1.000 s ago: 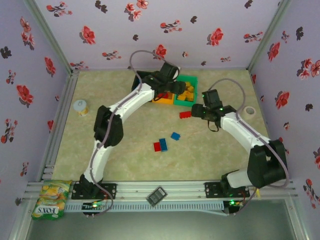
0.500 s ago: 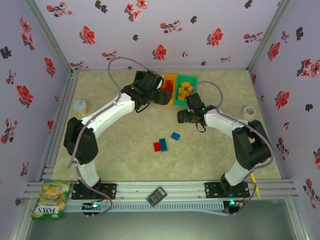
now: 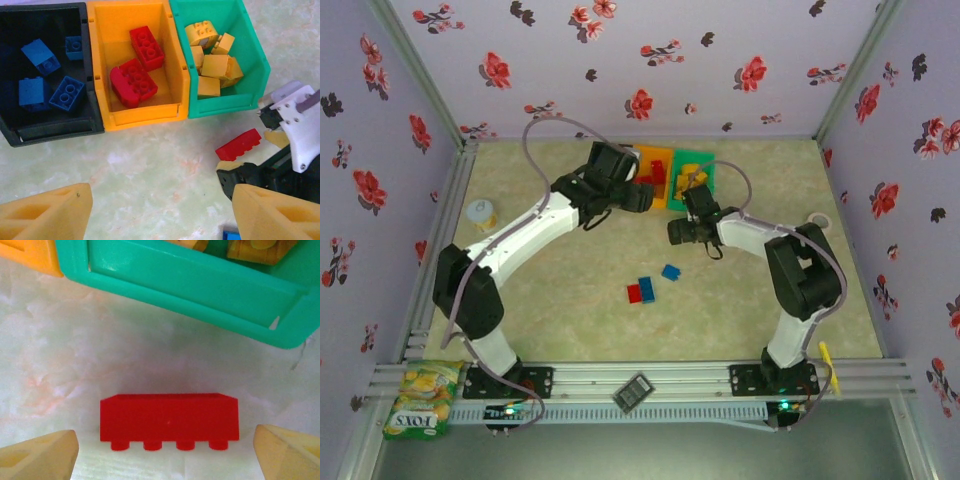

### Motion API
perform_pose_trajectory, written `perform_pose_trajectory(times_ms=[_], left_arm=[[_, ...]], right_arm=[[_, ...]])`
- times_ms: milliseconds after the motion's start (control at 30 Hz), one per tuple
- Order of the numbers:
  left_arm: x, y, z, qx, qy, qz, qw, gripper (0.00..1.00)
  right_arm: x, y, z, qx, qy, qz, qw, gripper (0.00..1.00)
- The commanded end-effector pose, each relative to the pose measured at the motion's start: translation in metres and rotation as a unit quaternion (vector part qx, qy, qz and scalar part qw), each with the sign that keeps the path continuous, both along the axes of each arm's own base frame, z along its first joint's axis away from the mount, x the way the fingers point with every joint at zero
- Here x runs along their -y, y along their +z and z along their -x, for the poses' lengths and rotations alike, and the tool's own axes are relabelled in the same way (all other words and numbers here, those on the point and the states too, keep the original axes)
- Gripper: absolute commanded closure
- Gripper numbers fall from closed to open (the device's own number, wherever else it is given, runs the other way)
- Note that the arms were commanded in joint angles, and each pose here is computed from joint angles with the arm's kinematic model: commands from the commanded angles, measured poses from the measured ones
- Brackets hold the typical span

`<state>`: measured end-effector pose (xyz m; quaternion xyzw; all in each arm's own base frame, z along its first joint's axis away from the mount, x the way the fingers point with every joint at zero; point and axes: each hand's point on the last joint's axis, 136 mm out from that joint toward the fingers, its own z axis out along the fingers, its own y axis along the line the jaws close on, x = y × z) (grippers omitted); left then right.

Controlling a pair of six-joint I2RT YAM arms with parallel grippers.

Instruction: Sort the legos into containers by color

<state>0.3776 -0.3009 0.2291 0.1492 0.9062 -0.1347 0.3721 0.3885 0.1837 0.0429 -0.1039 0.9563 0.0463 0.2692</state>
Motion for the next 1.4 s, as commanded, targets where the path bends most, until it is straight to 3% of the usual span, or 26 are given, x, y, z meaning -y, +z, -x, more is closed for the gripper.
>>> perform_pose_trajectory(times_ms=[0,333,567,1000,1367], left_arm=[[-0.011,0.014,0.002,0.017,0.013,0.004,1.000,0.25],[-0.014,0.017,0.003,0.021,0.014,0.002,1.000,0.24],[-0.014,0.018,0.003,0.022,0.014,0.003,1.000,0.24],[-0.022,0.029,-0.003,0.044,0.041,0.009,0.998,0.25],[-0.052,0.033,0.010,0.047,0.065,0.013,0.997,0.24]], right_arm=[[-0.008,0.002,-0.015,0.018,0.008,0.003,1.000,0.10],[-0.005,-0.011,-0.024,0.009,-0.010,0.017,1.000,0.21],[-0.001,-0.006,-0.024,0.015,-0.013,0.025,0.999,0.36],[-0.013,0.078,-0.017,0.065,0.006,-0.032,0.997,0.39],[-0.060,0.128,-0.064,0.131,0.088,-0.070,0.985,0.39]])
